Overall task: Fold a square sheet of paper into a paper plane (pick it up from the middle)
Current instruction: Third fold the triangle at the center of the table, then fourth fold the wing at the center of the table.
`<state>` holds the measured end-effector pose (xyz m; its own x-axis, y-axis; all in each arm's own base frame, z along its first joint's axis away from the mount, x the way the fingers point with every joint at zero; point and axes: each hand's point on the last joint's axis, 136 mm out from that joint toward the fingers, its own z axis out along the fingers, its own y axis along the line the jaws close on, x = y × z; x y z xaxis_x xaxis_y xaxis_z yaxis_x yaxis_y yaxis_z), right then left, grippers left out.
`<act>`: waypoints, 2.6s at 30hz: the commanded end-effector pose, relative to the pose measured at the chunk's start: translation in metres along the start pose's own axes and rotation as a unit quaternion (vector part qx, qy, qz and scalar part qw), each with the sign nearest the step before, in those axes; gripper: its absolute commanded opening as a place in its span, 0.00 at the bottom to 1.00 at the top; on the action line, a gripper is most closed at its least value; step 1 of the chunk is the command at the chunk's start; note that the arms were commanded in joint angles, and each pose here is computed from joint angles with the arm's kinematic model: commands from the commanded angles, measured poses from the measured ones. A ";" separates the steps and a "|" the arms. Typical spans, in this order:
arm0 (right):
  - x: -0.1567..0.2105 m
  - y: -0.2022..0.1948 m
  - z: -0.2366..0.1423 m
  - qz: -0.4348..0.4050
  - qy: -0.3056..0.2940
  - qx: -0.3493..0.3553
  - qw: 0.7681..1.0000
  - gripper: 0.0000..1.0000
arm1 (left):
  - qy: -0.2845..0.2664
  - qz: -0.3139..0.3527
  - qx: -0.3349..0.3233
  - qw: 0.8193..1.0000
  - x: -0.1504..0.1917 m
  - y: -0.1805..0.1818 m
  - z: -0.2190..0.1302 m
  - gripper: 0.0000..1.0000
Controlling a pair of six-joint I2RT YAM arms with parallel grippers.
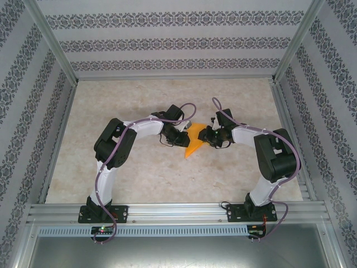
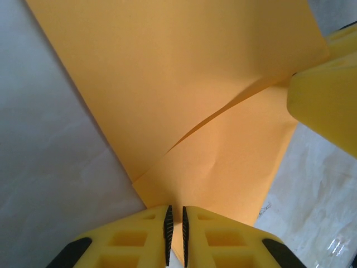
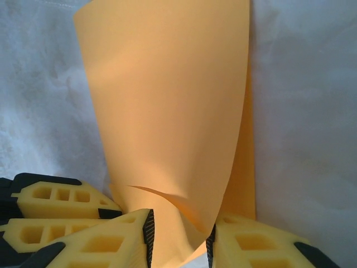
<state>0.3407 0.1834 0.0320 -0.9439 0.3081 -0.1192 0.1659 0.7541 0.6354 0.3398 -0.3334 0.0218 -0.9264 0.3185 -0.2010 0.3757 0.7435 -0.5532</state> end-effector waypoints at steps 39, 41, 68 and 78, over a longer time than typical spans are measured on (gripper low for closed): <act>0.018 0.021 0.004 -0.064 0.012 0.049 0.997 0.10 | 0.044 -0.023 -0.022 0.999 0.022 0.021 0.014 0.18; 0.018 0.024 0.004 -0.064 0.013 0.044 0.997 0.11 | 0.043 -0.023 -0.023 0.999 0.021 0.021 0.014 0.18; 0.040 0.003 0.012 -0.098 0.042 0.112 0.988 0.09 | 0.040 -0.028 -0.005 0.999 0.020 0.015 0.013 0.18; 0.037 0.014 0.012 -0.090 0.032 0.087 0.992 0.11 | 0.042 -0.030 0.007 0.999 0.020 0.011 0.014 0.18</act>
<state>0.3076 0.2070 0.0190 -0.9819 0.1247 -0.1426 0.0467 0.8886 0.4562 0.3361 -0.3360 0.0221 -0.9281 0.3226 -0.1860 0.3685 0.7244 -0.5826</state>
